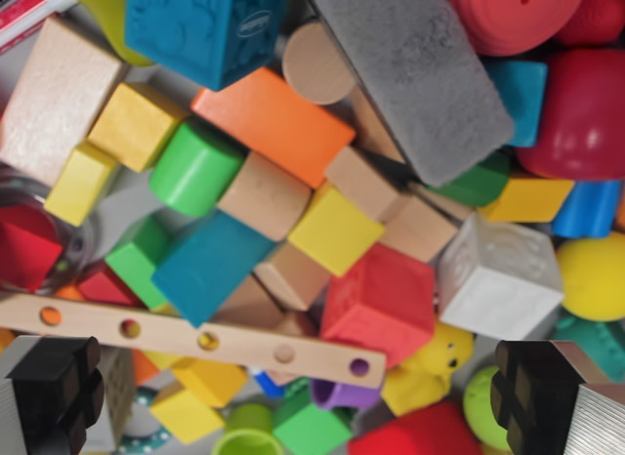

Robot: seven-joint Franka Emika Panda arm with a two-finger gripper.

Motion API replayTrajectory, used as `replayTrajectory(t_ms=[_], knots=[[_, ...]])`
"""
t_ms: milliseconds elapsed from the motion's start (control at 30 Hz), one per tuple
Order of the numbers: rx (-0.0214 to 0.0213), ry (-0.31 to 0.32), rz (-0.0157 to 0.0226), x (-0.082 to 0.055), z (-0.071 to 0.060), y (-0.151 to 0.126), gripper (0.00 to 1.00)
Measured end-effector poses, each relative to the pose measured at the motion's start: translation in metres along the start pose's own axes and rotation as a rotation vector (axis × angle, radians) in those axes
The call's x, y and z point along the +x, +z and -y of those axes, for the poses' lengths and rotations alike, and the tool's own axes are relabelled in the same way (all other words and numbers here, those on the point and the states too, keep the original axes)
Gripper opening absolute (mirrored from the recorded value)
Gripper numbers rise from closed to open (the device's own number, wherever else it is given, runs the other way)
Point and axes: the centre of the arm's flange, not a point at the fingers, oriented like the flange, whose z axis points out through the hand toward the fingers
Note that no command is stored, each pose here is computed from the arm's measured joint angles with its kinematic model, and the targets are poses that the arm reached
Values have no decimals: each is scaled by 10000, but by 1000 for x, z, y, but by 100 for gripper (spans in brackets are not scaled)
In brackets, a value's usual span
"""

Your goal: Pick an object from the bin

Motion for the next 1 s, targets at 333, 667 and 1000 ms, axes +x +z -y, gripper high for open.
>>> replayTrajectory(t_ms=[333,667,1000], knots=[[76,908,20,-7,9,14,100],[183,1984,50,-16,21,29,100],[289,3110,64,-25,33,46,100]])
